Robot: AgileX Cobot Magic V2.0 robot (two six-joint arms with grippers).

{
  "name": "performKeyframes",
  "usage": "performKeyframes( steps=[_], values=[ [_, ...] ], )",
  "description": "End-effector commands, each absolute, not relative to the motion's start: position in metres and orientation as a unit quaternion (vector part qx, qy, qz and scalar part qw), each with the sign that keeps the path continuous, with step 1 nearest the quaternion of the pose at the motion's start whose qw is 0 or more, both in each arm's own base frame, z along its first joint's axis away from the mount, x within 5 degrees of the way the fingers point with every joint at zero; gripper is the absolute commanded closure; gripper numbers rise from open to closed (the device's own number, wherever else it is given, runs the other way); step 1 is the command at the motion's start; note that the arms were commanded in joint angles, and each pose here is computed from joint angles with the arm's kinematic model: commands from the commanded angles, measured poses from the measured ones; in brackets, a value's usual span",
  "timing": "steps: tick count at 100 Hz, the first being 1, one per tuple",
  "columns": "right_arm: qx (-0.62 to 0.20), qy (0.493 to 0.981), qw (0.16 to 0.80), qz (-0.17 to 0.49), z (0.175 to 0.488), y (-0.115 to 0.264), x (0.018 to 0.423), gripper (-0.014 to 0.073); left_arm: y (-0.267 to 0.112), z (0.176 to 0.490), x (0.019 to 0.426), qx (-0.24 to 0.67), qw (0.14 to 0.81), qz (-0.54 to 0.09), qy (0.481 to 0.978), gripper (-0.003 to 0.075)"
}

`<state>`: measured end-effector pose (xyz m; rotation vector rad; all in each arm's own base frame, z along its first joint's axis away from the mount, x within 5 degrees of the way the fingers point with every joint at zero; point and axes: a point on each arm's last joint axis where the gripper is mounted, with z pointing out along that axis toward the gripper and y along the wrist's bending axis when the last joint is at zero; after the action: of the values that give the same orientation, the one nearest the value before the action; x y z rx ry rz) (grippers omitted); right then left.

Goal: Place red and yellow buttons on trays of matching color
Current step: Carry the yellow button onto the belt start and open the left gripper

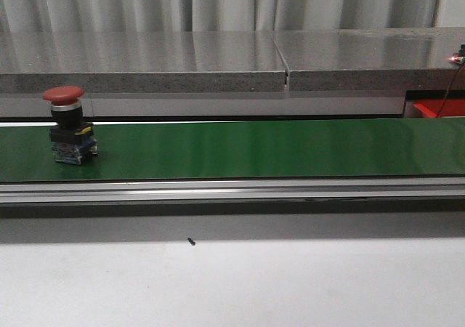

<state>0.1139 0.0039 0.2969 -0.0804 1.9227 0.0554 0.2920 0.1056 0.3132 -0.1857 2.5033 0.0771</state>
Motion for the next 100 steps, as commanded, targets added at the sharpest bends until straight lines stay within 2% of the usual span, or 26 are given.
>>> performKeyframes(
  steps=[1, 22, 46, 53, 58, 70, 77, 82, 100],
  values=[
    [-0.023, 0.795, 0.605, 0.017, 0.311, 0.002, 0.116, 0.0653, 0.09, 0.33, 0.3, -0.049, 0.355, 0.03, 0.933, 0.0615],
    [-0.023, 0.795, 0.605, 0.017, 0.311, 0.002, 0.116, 0.0653, 0.076, 0.31, 0.317, -0.023, 0.331, 0.013, 0.943, 0.0615],
    [-0.023, 0.795, 0.605, 0.017, 0.311, 0.002, 0.116, 0.0653, 0.076, 0.283, 0.331, -0.022, 0.293, 0.002, 0.956, 0.0609],
    [-0.023, 0.795, 0.605, 0.017, 0.311, 0.002, 0.116, 0.0653, 0.076, 0.282, 0.331, -0.021, 0.288, 0.001, 0.957, 0.0547],
    [-0.023, 0.795, 0.605, 0.017, 0.311, 0.002, 0.116, 0.0653, 0.076, 0.281, 0.33, -0.022, 0.282, -0.003, 0.959, 0.0466],
    [-0.023, 0.795, 0.605, 0.017, 0.311, 0.002, 0.116, 0.0653, 0.072, 0.281, 0.327, -0.029, 0.269, -0.025, 0.962, 0.021],
    [-0.023, 0.795, 0.605, 0.017, 0.311, 0.002, 0.116, 0.0653, 0.07, 0.285, 0.325, -0.031, 0.273, -0.034, 0.961, 0.0118],
    [-0.023, 0.795, 0.605, 0.017, 0.311, 0.002, 0.116, 0.0653, 0.067, 0.291, 0.323, -0.027, 0.285, -0.042, 0.957, 0.0097],
    [-0.023, 0.795, 0.605, 0.017, 0.311, 0.002, 0.116, 0.0653, 0.059, 0.322, 0.307, -0.024, 0.33, -0.055, 0.942, 0.0111]
  ],
)
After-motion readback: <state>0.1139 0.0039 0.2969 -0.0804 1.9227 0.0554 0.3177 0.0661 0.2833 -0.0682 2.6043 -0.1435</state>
